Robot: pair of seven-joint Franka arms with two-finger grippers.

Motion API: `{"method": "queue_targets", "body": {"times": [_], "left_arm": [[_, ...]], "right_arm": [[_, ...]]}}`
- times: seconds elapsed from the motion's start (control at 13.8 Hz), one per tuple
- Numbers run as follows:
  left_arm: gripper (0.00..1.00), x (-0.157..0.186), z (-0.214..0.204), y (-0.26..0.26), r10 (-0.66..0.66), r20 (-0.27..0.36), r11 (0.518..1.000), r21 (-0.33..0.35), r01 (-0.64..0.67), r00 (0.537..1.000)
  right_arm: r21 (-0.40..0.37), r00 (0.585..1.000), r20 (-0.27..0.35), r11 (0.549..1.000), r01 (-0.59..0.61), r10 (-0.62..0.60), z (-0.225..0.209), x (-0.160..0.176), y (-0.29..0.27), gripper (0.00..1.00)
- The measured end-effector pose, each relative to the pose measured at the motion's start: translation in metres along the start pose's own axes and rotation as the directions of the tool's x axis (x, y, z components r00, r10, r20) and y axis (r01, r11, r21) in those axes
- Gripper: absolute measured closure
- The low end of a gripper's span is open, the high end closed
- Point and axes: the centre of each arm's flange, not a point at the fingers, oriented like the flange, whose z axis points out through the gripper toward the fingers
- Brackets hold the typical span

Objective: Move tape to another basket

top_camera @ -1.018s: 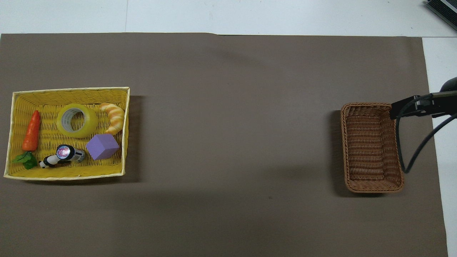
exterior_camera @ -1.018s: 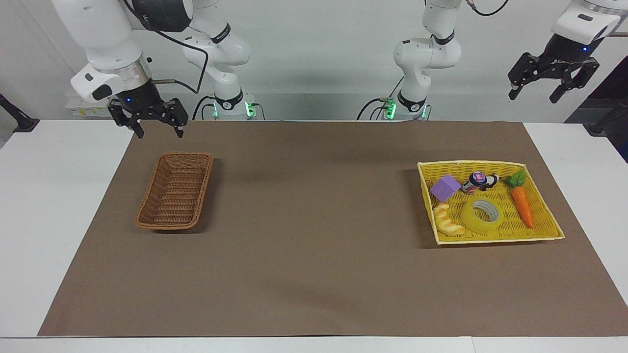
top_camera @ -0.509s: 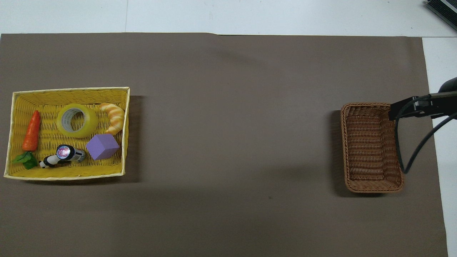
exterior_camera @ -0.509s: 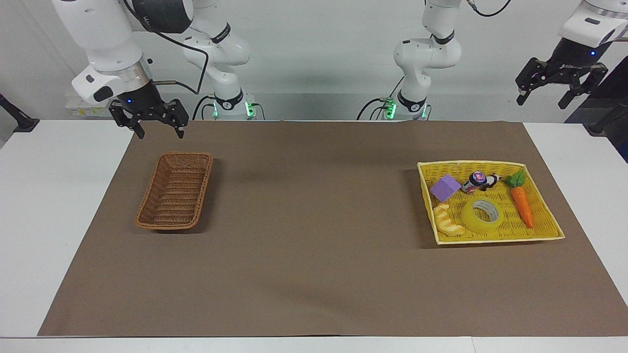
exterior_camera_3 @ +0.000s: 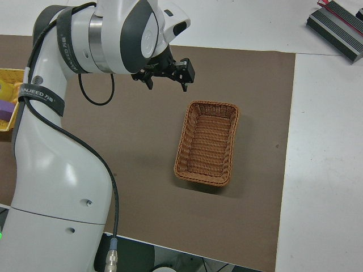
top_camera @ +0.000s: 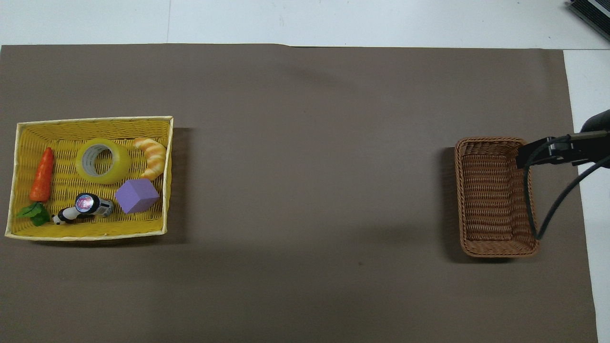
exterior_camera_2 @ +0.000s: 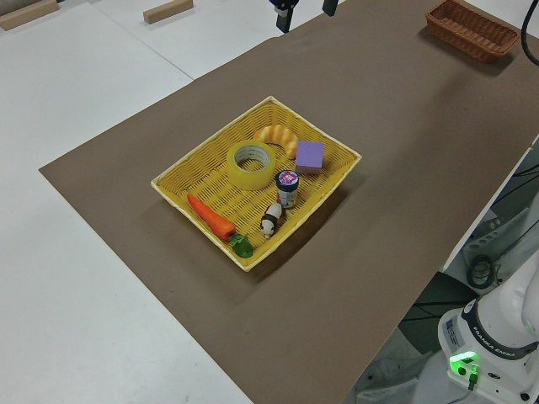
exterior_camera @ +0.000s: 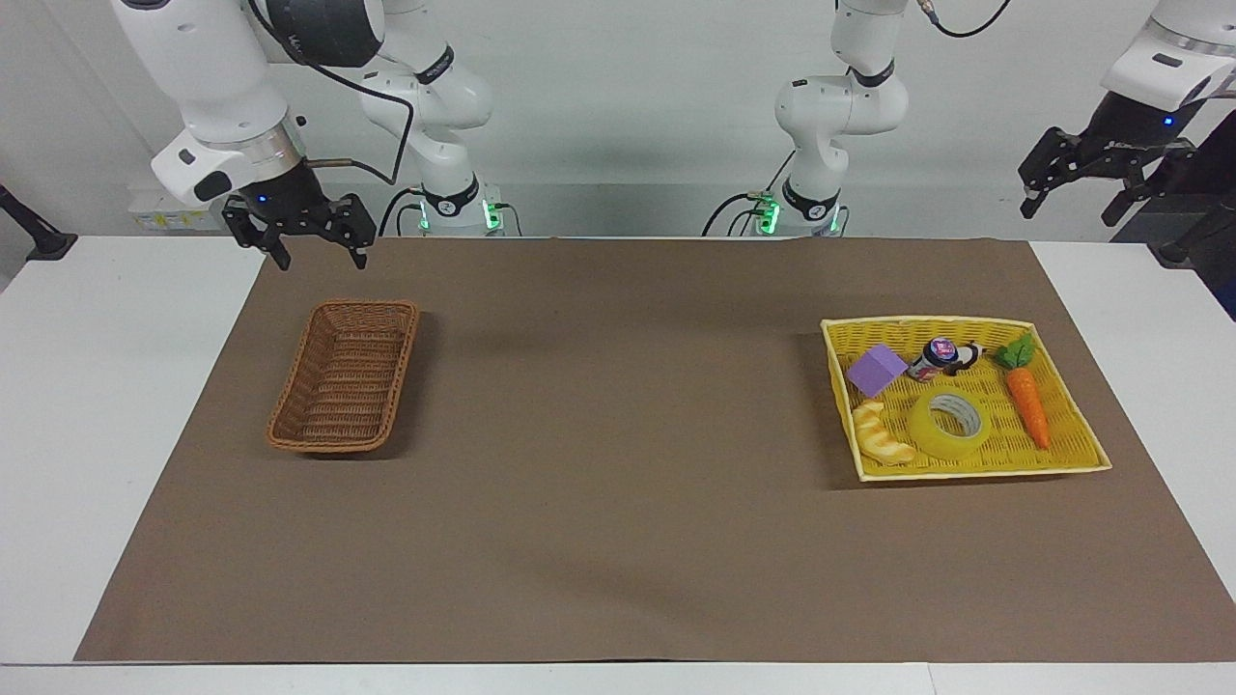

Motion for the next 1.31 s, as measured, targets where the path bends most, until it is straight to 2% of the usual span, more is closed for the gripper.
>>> {"method": "queue_targets", "body": {"times": [0.44,0.8,1.09,1.31], "left_arm": [[0.0,0.008,0.051,-0.004,0.002,0.013,1.0,-0.004,-0.002,1.0],[0.0,0.028,0.148,-0.016,-0.002,-0.065,1.0,0.028,0.004,0.998],[0.0,0.04,0.228,-0.046,-0.015,-0.026,0.999,0.037,0.016,1.0],[0.0,0.051,0.286,-0.063,-0.017,-0.028,0.999,0.047,0.018,0.999]], "right_arm": [[0.001,1.0,0.002,1.0,0.003,-0.003,0.002,-0.003,-0.002,0.0],[0.001,1.0,0.005,1.0,0.008,-0.008,0.003,-0.003,-0.005,0.0],[0.017,1.0,0.012,1.0,0.016,-0.016,0.007,-0.003,-0.011,0.0],[0.02,1.0,0.009,1.0,0.021,-0.022,0.009,-0.002,-0.014,0.0]]}}
